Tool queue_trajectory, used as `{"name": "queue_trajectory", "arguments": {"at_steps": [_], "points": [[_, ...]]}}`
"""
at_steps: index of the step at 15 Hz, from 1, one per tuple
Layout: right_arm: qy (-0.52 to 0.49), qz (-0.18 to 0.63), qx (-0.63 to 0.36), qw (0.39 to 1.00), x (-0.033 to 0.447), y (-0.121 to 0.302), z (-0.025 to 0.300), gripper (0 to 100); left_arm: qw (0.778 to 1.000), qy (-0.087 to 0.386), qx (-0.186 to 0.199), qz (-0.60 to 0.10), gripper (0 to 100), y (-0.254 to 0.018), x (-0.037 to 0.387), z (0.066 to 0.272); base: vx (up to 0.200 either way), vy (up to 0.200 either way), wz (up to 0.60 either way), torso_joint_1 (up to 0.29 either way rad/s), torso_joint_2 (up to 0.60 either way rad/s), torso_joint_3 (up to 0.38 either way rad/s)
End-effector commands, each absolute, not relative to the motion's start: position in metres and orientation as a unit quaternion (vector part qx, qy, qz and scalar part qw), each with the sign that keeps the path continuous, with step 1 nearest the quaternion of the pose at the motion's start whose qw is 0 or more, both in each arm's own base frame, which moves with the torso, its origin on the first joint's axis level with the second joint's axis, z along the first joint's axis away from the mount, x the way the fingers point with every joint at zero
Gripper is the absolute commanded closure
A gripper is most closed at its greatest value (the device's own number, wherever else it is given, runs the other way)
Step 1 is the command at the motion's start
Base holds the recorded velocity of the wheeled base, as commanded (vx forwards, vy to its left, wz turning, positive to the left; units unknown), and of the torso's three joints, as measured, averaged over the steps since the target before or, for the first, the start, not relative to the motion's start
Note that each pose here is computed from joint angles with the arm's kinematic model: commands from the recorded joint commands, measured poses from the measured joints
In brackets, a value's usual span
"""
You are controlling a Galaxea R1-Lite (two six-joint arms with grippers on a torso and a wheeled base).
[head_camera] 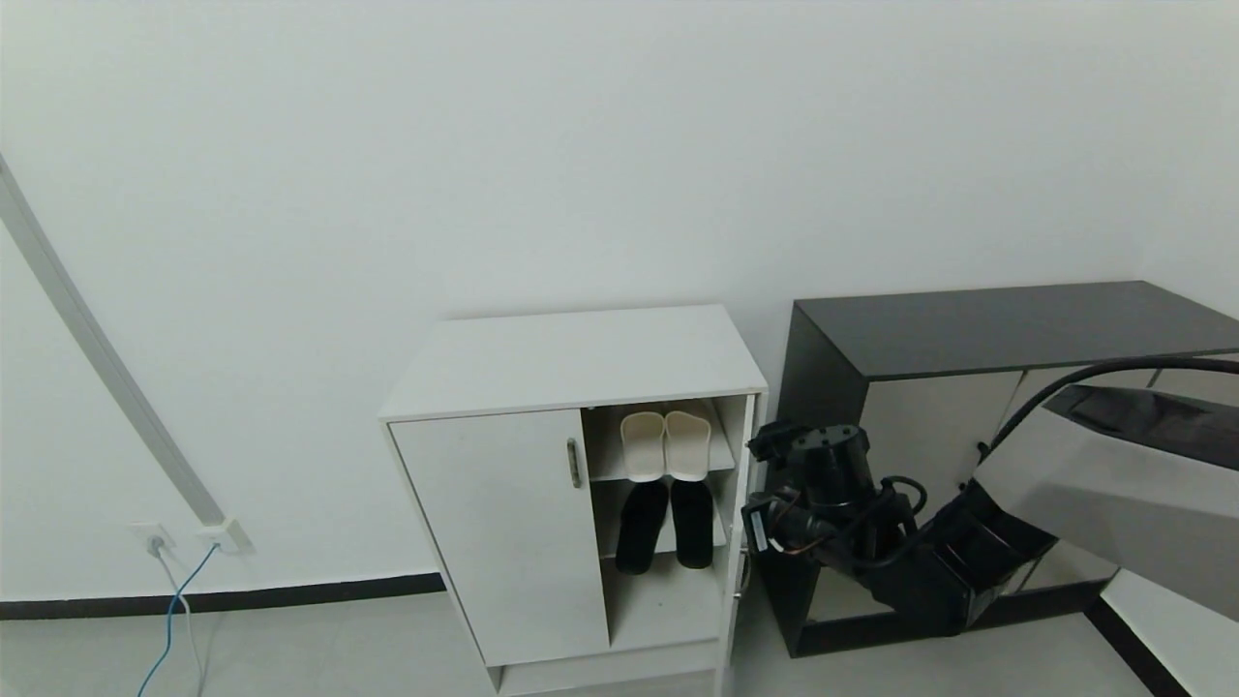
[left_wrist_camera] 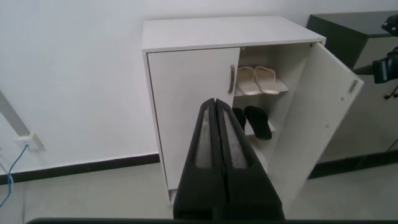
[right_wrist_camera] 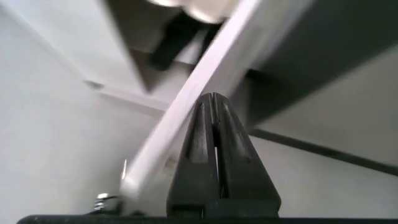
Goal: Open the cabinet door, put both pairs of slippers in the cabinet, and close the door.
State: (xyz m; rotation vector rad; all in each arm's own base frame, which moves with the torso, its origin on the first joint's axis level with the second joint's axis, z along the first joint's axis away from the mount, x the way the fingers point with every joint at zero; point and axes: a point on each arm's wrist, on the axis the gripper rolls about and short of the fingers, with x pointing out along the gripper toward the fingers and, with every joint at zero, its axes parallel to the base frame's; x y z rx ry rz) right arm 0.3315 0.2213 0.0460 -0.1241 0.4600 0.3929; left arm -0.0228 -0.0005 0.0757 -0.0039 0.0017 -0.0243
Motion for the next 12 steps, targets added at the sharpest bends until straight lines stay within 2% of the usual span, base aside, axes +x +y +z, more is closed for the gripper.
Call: {"name": "queue_trajectory", "arguments": {"at_steps": [1,6,9,12], "points": [[0.226,0.216,-0.060,0.948,0.322,0.228,0.050,100,1.000,0.000,-0.002,-0.012,100,-0.001,-0.023,0.076,0.000,0.000,0.00,0.000,0.00,0.000],[0.224,0.224,-0.062,0.947,0.315,0.229,0.054,100,1.000,0.001,-0.002,-0.012,100,-0.001,-0.023,0.076,0.000,0.000,0.00,0.000,0.00,0.000],[0.222,0.230,-0.064,0.946,0.311,0.231,0.054,100,1.000,0.001,-0.002,-0.012,100,-0.001,-0.023,0.076,0.000,0.000,0.60,0.001,0.00,0.002],[0.219,0.252,-0.058,0.941,0.307,0.229,0.050,100,1.000,0.001,-0.002,-0.012,100,-0.001,-0.023,0.076,0.000,0.000,0.00,0.000,0.00,0.000]]}}
